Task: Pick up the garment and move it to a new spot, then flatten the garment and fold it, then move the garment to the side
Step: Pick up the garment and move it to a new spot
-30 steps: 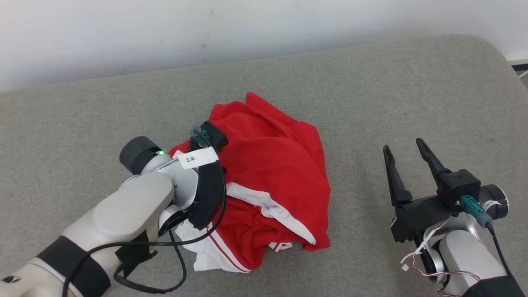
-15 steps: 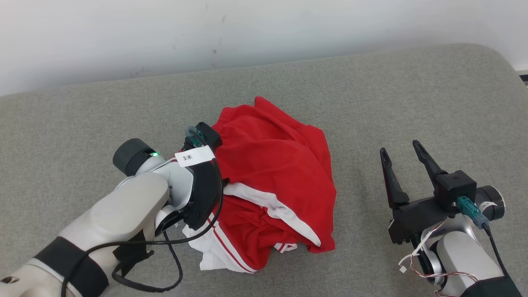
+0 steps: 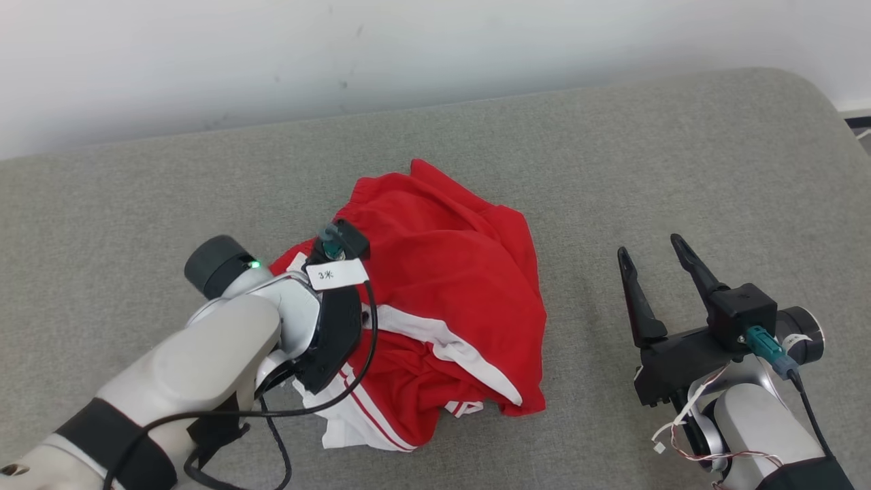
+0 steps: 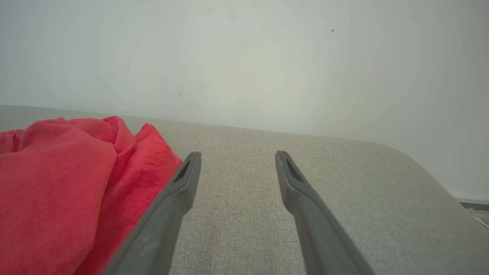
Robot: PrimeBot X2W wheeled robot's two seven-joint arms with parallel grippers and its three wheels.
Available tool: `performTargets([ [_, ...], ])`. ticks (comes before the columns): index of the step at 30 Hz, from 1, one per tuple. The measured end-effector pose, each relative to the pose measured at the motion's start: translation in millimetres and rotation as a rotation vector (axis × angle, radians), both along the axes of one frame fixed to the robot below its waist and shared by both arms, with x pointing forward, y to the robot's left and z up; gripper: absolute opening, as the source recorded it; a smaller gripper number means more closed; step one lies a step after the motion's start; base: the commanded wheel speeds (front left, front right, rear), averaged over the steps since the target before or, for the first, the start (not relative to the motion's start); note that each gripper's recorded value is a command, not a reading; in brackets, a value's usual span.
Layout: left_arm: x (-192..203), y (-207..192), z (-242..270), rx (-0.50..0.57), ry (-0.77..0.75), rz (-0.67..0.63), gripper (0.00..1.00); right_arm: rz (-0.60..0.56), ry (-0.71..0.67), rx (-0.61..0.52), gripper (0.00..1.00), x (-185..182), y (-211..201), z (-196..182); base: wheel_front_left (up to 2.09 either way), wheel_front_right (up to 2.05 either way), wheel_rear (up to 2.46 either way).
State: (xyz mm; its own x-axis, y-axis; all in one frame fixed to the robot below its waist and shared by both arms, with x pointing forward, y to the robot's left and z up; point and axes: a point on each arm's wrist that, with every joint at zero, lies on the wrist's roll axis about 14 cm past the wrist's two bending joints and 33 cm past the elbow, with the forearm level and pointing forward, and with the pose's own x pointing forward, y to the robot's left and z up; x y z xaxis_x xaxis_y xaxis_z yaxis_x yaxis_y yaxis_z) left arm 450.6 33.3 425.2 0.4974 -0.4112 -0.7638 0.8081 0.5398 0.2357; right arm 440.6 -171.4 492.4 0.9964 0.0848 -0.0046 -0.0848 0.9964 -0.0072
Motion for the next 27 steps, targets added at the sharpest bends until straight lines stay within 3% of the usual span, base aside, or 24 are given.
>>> performTargets([
  [13, 3, -14, -3, -0.005, -0.046, -0.073, 1.0, -0.019, 0.016, -0.005, 1.0, -1, -8, -7, 0.0, 0.0, 0.0],
  [14, 4, -15, -3, -0.005, -0.051, -0.076, 0.72, -0.018, 0.017, -0.005, 1.0, -1, -7, -7, 0.0, 0.0, 0.0],
  [15, 4, -15, -2, -0.008, -0.06, -0.083, 0.29, -0.018, 0.017, -0.005, 1.0, 0, -7, -7, 0.0, 0.0, 0.0],
  [16, 5, -16, -2, -0.009, -0.067, -0.088, 0.0, -0.017, 0.017, -0.005, 1.0, 0, -7, -7, 0.0, 0.0, 0.0],
  [27, 8, -20, 8, -0.044, -0.13, -0.113, 0.0, -0.01, 0.01, -0.006, 1.0, 3, -4, -3, 0.0, 0.0, 0.0],
])
